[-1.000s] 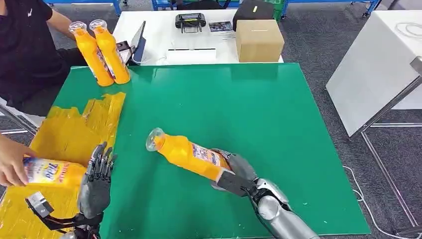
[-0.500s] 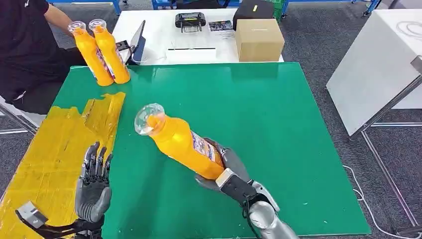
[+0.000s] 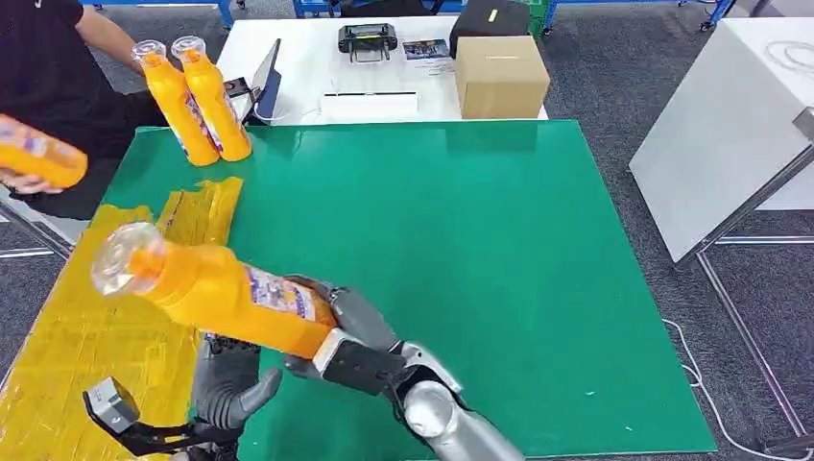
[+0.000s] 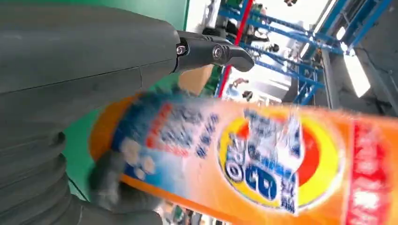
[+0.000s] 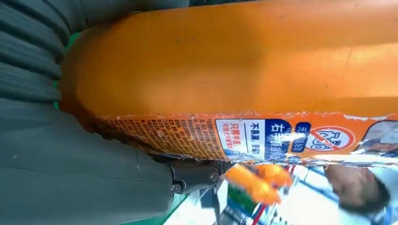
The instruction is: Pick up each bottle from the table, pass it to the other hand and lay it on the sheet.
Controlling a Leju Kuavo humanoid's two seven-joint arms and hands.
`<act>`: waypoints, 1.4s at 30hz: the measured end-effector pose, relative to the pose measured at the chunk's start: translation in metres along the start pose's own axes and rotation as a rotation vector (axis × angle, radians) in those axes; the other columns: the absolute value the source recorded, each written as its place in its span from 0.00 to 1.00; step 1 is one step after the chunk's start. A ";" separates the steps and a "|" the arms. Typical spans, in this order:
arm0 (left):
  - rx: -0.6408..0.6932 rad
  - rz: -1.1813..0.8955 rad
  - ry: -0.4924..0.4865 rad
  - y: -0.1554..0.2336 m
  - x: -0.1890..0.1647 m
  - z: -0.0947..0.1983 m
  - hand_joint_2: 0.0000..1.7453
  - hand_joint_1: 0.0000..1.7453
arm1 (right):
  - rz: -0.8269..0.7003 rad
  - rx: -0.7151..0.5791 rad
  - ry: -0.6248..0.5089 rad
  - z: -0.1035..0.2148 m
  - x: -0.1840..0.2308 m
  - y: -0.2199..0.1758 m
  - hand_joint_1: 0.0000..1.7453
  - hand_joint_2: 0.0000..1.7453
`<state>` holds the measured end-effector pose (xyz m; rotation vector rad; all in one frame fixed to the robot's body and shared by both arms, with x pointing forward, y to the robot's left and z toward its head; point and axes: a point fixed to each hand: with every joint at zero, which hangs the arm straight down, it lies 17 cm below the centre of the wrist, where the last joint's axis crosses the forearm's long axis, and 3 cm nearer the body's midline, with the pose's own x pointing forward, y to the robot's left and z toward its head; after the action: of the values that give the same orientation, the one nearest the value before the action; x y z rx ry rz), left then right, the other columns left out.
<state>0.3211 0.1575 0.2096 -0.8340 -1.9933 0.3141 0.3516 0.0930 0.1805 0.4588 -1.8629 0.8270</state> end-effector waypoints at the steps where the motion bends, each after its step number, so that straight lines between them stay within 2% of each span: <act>1: -0.005 0.004 0.001 -0.002 -0.001 0.000 1.00 0.00 | 0.000 0.012 0.003 -0.001 -0.001 0.005 1.00 1.00; 12: 0.009 0.011 -0.005 0.002 0.001 0.003 1.00 0.00 | 0.055 0.148 0.033 -0.002 -0.013 0.058 1.00 1.00; 20: 0.040 0.004 -0.007 0.015 0.005 0.010 1.00 0.00 | 0.088 0.200 0.044 -0.001 -0.019 0.077 1.00 1.00; 42: 0.068 -0.010 -0.007 0.029 0.010 0.016 1.00 0.00 | 0.125 0.247 0.055 0.000 -0.028 0.089 1.00 1.00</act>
<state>0.3162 0.1875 0.1926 -0.7810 -1.9813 0.3777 0.3067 0.1535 0.1251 0.4712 -1.7595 1.1504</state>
